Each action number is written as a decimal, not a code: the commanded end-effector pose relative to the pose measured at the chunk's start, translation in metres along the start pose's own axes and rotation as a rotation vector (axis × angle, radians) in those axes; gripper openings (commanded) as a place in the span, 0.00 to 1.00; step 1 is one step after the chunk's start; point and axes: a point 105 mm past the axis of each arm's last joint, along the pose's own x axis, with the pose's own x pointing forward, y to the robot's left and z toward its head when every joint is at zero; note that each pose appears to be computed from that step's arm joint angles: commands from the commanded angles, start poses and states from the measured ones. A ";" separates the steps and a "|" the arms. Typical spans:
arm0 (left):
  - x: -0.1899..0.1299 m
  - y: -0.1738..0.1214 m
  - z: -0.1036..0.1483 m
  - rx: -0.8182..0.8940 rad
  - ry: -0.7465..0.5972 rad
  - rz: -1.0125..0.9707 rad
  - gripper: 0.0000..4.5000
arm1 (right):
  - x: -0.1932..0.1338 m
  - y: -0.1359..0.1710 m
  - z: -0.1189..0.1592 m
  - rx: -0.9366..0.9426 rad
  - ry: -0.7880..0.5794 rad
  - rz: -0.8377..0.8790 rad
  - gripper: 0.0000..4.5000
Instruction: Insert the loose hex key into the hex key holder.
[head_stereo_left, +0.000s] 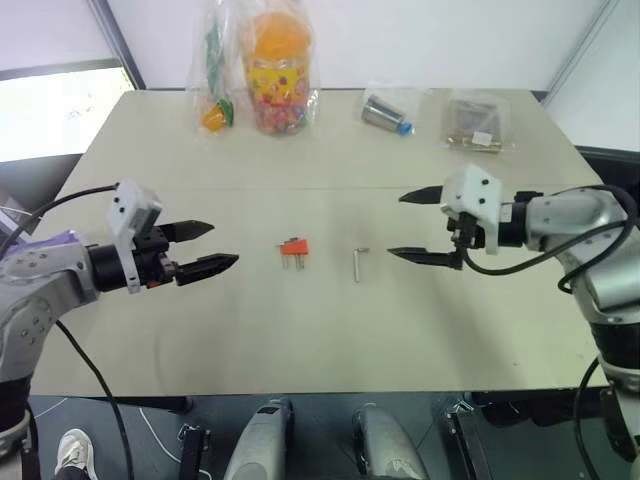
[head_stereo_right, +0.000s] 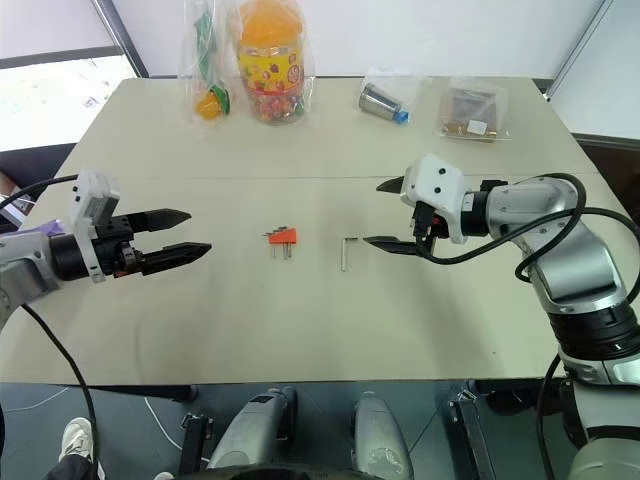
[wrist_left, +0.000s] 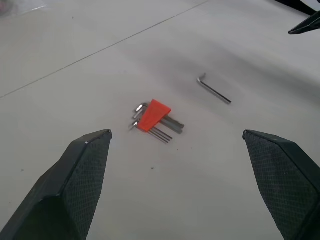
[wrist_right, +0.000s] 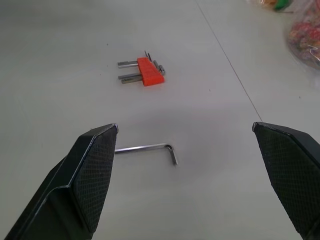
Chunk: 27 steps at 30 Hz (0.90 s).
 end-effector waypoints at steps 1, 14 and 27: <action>-0.003 -0.004 0.015 0.046 -0.037 -0.004 0.97 | -0.002 -0.005 0.015 -0.059 -0.036 -0.031 1.00; 0.001 -0.002 0.015 0.040 -0.046 0.005 0.97 | 0.024 -0.008 0.021 -0.113 -0.065 -0.104 1.00; 0.002 0.000 -0.005 0.041 -0.001 0.085 0.97 | 0.133 0.003 -0.011 -0.071 -0.067 -0.244 1.00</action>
